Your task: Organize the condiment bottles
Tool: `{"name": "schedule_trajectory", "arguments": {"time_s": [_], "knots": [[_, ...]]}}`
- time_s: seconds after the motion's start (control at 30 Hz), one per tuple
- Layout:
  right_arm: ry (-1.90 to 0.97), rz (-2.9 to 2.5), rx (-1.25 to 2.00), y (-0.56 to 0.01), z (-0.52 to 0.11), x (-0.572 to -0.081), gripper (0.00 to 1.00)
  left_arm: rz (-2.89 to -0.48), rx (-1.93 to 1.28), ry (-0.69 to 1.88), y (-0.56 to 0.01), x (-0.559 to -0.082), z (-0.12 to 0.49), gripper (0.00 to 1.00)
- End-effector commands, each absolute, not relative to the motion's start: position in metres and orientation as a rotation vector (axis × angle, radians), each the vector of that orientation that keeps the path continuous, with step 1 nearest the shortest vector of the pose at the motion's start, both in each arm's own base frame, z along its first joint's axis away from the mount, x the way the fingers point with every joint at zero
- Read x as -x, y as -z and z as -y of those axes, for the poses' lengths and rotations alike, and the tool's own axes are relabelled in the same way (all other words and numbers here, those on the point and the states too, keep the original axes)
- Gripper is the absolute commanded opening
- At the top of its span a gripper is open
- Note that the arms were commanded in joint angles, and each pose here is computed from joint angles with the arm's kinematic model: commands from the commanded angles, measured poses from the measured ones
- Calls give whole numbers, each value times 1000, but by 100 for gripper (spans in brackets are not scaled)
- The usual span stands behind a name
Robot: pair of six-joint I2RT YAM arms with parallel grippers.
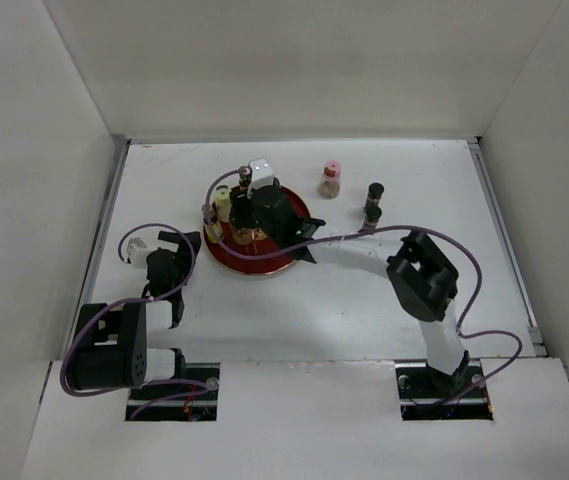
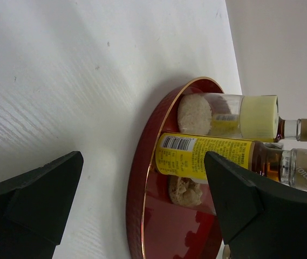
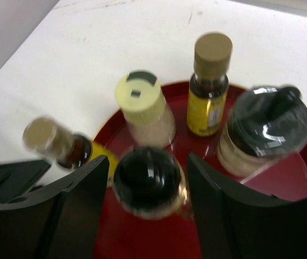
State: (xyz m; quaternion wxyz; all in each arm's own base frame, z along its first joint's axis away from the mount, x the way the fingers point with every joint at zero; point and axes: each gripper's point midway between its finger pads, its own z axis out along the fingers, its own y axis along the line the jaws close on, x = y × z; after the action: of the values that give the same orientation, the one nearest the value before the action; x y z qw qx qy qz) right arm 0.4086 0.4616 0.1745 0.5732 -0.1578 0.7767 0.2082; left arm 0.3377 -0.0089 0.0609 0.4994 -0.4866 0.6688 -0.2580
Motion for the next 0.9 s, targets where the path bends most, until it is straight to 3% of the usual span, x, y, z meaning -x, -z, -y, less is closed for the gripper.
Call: {"name": "schedule_trajectory", "arguments": {"time_s": [0.0, 0.1, 0.23, 0.33, 0.4, 0.6, 0.87], "knots": [[-637, -1644, 313, -278, -445, -379, 67, -1583, 1145, 666, -76, -348, 13, 100], [-643, -1618, 288, -291, -411, -357, 61, -1587, 1144, 668, -75, -348, 14, 100], [-537, -1644, 190, -282, -331, -350, 28, -1581, 1141, 670, -77, -348, 14, 100], [-389, -1719, 89, -256, -265, -347, 24, -1579, 1139, 669, -78, -347, 14, 100], [-269, -1795, 32, -232, -224, -339, 27, -1580, 1140, 669, -77, -348, 14, 100], [23, -1913, -112, -169, -140, -318, 63, -1581, 1132, 669, -78, -349, 16, 100], [-34, -1973, -101, -152, -154, -330, 77, -1573, 1129, 659, -80, -347, 12, 100]]}}
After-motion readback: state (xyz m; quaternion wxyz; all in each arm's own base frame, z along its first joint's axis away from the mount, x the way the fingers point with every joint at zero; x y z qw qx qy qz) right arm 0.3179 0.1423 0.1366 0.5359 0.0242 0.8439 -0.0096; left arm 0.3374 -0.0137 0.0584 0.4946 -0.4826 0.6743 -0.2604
